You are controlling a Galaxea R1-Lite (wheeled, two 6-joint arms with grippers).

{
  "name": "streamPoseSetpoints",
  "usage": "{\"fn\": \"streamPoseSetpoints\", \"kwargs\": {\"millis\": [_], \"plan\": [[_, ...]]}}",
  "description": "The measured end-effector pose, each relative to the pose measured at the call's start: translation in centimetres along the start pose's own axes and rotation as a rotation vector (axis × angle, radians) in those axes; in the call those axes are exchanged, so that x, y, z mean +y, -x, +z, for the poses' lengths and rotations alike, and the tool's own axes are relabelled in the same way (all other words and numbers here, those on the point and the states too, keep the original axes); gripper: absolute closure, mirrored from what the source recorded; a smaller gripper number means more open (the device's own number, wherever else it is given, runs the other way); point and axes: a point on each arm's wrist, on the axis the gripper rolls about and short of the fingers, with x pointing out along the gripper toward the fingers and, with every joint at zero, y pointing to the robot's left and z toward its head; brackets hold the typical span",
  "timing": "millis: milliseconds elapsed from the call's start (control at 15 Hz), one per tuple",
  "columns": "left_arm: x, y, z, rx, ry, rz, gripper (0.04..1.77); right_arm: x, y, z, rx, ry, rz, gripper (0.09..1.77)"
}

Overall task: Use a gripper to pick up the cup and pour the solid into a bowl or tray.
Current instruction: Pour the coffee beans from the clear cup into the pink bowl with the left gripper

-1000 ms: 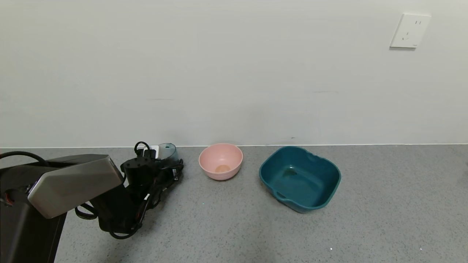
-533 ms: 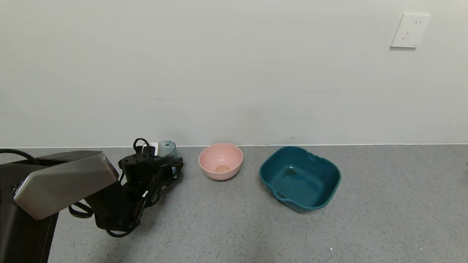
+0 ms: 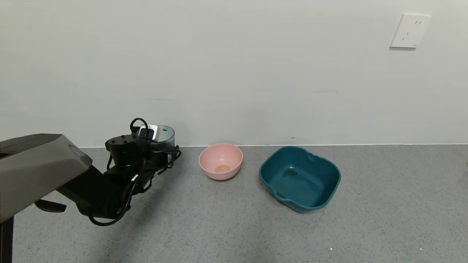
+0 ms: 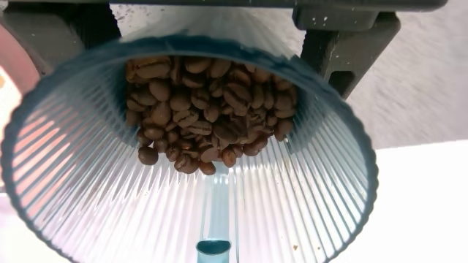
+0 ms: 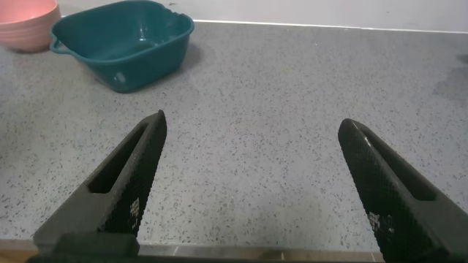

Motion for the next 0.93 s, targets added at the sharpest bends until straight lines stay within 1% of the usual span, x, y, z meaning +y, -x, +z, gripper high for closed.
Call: {"fn": "streamPoseSetpoints", "kwargs": {"millis": [133, 333, 467, 533, 667, 733, 933], "plan": [[-0.2, 0.5, 1.0, -0.01, -0.082, -0.009, 0.48, 0.0, 0.0, 0.0, 0.0, 0.0, 0.0, 0.15], [-0.7, 1.5, 1.7, 0.04, -0.202, -0.044, 0.48, 0.0, 0.0, 0.0, 0.0, -0.001, 0.0, 0.15], [-1.0, 2.0, 2.5, 0.06, -0.289, -0.053, 0.48, 0.0, 0.0, 0.0, 0.0, 0.0, 0.0, 0.15], [-1.2, 2.2, 3.0, 0.059, -0.324, -0.041, 0.48, 0.0, 0.0, 0.0, 0.0, 0.0, 0.0, 0.15], [-1.7, 2.3, 4.1, 0.034, -0.361, -0.028, 0.48, 0.0, 0.0, 0.0, 0.0, 0.0, 0.0, 0.15], [-2.0, 2.3, 4.5, 0.021, -0.384, -0.03, 0.48, 0.0, 0.0, 0.0, 0.0, -0.001, 0.0, 0.15], [-3.3, 2.2, 5.5, 0.014, -0.449, -0.012, 0.48, 0.0, 0.0, 0.0, 0.0, 0.0, 0.0, 0.15]]}}
